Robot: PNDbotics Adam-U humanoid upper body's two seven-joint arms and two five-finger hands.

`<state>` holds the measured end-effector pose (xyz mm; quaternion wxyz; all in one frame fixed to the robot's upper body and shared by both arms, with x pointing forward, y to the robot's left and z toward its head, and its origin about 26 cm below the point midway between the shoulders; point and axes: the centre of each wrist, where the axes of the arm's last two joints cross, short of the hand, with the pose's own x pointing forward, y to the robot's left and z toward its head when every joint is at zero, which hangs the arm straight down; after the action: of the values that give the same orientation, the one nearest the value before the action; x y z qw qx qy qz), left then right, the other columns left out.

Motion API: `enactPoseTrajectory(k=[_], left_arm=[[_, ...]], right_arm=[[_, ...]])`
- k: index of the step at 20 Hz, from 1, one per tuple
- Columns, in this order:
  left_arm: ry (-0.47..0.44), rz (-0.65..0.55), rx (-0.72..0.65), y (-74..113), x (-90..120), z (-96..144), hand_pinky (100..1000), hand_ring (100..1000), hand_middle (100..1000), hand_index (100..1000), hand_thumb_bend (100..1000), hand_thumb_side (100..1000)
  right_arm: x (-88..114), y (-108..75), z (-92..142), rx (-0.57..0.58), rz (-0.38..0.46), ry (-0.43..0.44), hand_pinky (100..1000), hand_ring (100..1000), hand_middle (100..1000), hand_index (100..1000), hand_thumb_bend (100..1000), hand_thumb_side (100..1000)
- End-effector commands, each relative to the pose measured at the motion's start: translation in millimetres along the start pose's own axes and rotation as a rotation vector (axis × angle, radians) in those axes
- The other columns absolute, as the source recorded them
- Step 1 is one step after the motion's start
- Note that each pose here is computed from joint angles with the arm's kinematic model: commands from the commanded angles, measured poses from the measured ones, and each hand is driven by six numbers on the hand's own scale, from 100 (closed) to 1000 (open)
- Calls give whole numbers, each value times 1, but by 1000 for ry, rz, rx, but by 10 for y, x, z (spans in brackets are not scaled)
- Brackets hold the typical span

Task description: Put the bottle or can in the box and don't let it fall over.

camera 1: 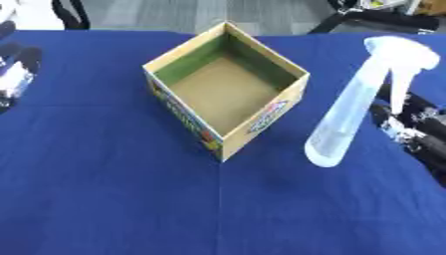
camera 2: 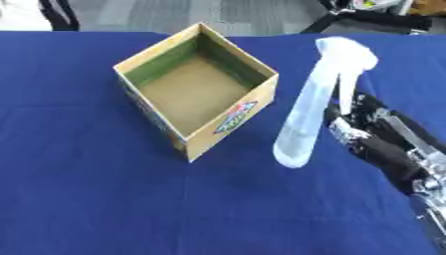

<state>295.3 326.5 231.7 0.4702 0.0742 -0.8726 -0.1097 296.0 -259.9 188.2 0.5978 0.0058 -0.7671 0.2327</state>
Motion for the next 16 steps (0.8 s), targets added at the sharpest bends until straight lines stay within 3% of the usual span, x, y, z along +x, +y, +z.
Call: enactPoseTrajectory(k=[1,16], left_arm=[[-37,-22,-12,33,113,-34,1000,1000,1000,953,361,199],[-38,-18,-17,23,113,-39,1000,1000,1000,951,357,202]], right_arm=[[106,-58,11,-8,60,-12,1000,1000,1000,1000,100,441],[200,-46,-53,40,69,3,1000,1000,1000,1000,100,453]])
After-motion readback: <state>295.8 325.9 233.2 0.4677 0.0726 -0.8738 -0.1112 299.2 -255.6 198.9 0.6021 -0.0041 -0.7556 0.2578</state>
